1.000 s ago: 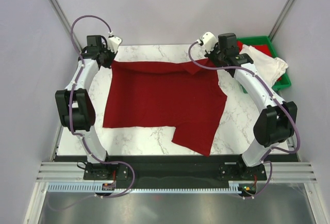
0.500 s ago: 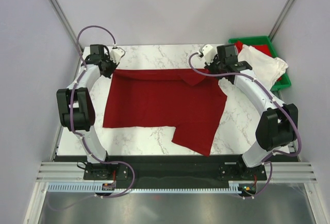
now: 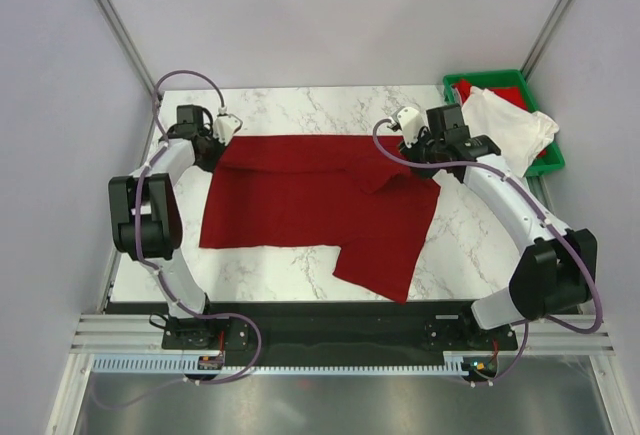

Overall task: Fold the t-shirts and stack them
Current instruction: Fold the tshirt

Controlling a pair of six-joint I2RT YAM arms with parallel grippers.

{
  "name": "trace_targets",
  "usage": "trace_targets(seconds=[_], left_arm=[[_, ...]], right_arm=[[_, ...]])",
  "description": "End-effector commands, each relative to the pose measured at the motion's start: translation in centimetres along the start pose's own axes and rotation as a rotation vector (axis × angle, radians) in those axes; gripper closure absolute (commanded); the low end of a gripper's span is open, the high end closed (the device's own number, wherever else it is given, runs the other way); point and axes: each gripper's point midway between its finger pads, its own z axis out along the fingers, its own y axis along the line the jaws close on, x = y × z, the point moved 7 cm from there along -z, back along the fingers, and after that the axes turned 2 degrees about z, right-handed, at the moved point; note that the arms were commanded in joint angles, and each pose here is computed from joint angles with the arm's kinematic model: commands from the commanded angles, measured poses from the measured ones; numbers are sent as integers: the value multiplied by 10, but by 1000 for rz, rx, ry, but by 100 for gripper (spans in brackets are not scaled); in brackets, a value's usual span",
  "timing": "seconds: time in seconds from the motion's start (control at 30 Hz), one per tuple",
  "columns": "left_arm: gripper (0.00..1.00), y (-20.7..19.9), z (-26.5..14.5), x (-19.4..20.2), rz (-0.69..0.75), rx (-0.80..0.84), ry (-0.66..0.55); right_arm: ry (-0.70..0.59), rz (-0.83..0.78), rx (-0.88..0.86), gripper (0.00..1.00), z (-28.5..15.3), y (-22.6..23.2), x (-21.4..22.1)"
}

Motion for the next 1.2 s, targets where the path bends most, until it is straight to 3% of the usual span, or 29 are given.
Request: trace_targets(seconds=[0.0, 0.23, 0.43, 0.53, 0.63, 0.83, 1.17], left_arm=[[69, 24, -33, -11, -39, -133, -62], [62, 37, -26, -33, -56, -131, -106], [62, 43, 16, -39, -150, -58, -2], [48, 54, 27, -52, -243, -58, 13], [43, 53, 36, -55, -317, 6, 37], [42, 59, 59, -77, -468, 102, 14], [39, 66, 76, -77, -525, 96, 7]], right_arm=[[-25, 9, -36, 68, -14, 8, -3], [-59, -22, 54, 62, 13, -21, -35], [-19, 13, 129, 63, 63, -59, -47], [-18, 69, 186, 61, 84, -91, -48], [-8, 105, 212, 59, 105, -112, -50], [-12, 142, 223, 56, 132, -141, -47], [-30, 231, 170, 55, 166, -161, -36]])
